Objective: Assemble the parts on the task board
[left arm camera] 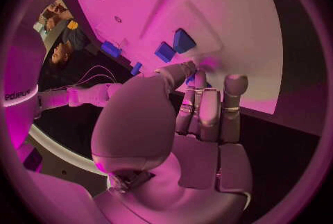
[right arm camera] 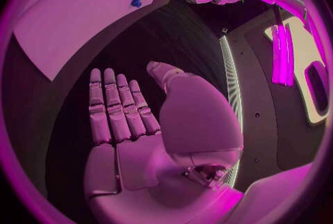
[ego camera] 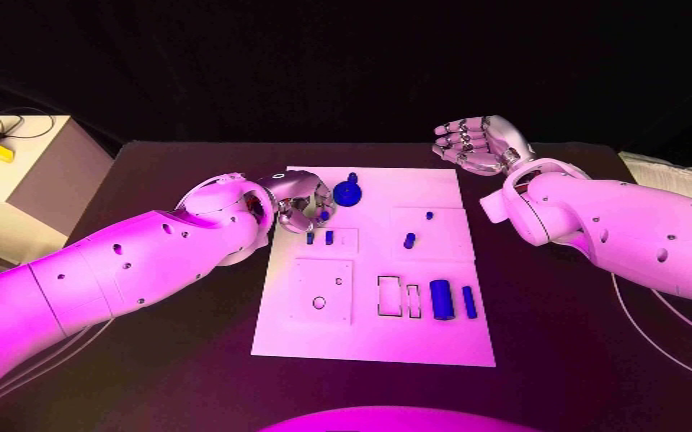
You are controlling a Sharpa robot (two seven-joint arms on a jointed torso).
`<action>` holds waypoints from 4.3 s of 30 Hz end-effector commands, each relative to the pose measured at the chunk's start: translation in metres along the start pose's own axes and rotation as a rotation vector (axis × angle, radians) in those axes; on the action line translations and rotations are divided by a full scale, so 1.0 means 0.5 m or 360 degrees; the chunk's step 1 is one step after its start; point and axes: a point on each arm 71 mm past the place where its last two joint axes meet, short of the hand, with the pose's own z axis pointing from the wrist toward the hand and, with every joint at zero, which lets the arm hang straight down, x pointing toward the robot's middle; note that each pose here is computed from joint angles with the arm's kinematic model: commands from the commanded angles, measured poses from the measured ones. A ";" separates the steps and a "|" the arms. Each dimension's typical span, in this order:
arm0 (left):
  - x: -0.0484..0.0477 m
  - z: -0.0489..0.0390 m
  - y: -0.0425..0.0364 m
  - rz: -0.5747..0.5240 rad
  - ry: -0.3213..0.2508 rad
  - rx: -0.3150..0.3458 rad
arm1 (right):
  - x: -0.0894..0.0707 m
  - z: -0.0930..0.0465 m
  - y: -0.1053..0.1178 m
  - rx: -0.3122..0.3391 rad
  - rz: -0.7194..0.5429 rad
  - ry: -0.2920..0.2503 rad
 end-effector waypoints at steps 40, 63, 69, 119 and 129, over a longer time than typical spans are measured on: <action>-0.063 -0.034 0.136 -0.0436 -0.0331 -0.0233 | -0.010 -0.015 -0.009 -0.0009 -0.0069 0.0139; -0.077 -0.129 0.165 -0.2095 -0.0552 0.0120 | 0.037 -0.105 -0.011 -0.0122 -0.1097 0.0628; -0.072 -0.131 0.151 -0.2119 -0.0526 0.0164 | 0.069 -0.118 -0.002 -0.0178 -0.1265 0.0634; -0.055 -0.136 0.139 -0.2072 -0.0472 0.0142 | 0.157 -0.114 0.044 -0.0280 -0.1426 0.0567; -0.054 -0.137 0.139 -0.2070 -0.0461 0.0138 | 0.169 -0.114 0.041 -0.0279 -0.1454 0.0565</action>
